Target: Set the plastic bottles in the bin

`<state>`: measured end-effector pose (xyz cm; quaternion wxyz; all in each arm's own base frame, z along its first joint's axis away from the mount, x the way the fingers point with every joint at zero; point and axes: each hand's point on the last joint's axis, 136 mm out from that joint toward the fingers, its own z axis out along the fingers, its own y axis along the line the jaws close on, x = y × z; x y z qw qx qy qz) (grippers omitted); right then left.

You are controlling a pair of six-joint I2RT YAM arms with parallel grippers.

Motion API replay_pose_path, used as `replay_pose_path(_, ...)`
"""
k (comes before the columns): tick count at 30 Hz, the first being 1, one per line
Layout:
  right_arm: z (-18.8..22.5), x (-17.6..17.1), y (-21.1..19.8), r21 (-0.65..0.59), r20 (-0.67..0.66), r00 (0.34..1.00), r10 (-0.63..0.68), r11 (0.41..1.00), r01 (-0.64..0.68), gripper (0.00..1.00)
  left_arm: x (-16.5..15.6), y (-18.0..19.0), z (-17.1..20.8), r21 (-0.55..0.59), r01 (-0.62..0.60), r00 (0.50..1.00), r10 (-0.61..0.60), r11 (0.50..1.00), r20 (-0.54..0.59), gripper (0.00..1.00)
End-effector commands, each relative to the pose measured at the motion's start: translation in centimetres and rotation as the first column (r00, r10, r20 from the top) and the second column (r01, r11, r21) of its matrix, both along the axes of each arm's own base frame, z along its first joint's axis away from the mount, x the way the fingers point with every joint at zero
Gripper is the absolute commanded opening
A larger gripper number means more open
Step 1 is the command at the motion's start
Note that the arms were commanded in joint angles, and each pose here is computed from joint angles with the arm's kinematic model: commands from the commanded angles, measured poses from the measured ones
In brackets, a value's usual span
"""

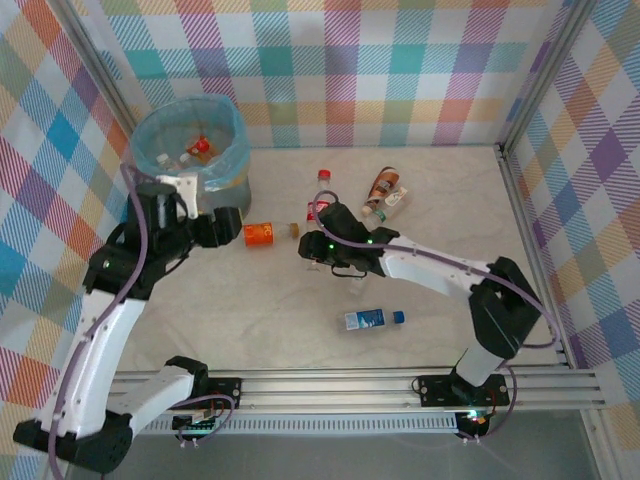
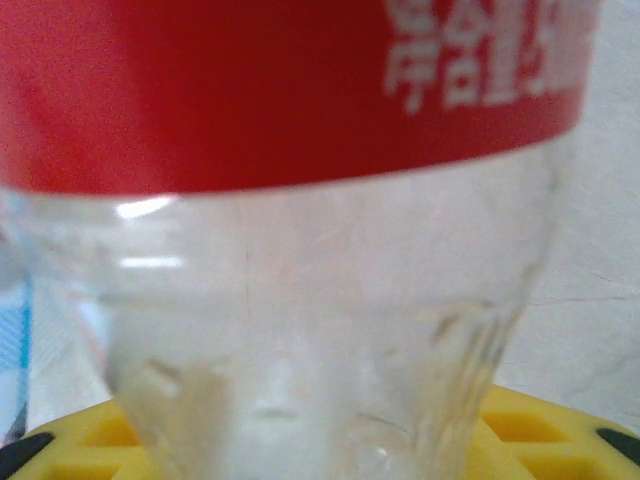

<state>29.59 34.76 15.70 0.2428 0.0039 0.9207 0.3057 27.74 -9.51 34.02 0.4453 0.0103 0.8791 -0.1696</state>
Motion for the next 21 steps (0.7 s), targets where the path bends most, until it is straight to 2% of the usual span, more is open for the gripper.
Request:
replay_pose_path(1, 3.3, -0.8, 1.8, 0.053, 0.187, 0.962, 0.198, 0.976, -0.211, 0.44, 1.5, -3.3, 3.3, -0.149, 0.102, 0.994, -0.096, 0.984, 0.047, 0.80)
replay_pose_path(4, 5.0, -2.3, 2.8, 0.083, 0.244, 0.919, 0.311, 0.937, -0.339, 0.46, 2.8, -5.7, 4.7, -0.215, 0.192, 0.981, -0.184, 0.958, 0.053, 0.79)
replay_pose_path(6, 5.7, -2.9, 3.2, 0.103, 0.271, 0.901, 0.340, 0.920, -0.378, 0.44, 3.7, -6.4, 5.1, -0.237, 0.211, 0.978, -0.205, 0.948, 0.049, 0.79)
replay_pose_path(12, 7.9, -4.8, 4.8, 0.159, 0.358, 0.828, 0.431, 0.846, -0.509, 0.43, 5.9, -7.1, 4.7, -0.267, 0.184, 0.982, -0.190, 0.946, 0.003, 0.78)
replay_pose_path(21, 9.3, -6.7, 6.1, 0.176, 0.411, 0.755, 0.511, 0.768, -0.616, 0.44, 7.1, -8.0, 3.5, -0.297, 0.186, 0.978, -0.204, 0.937, -0.031, 0.65)
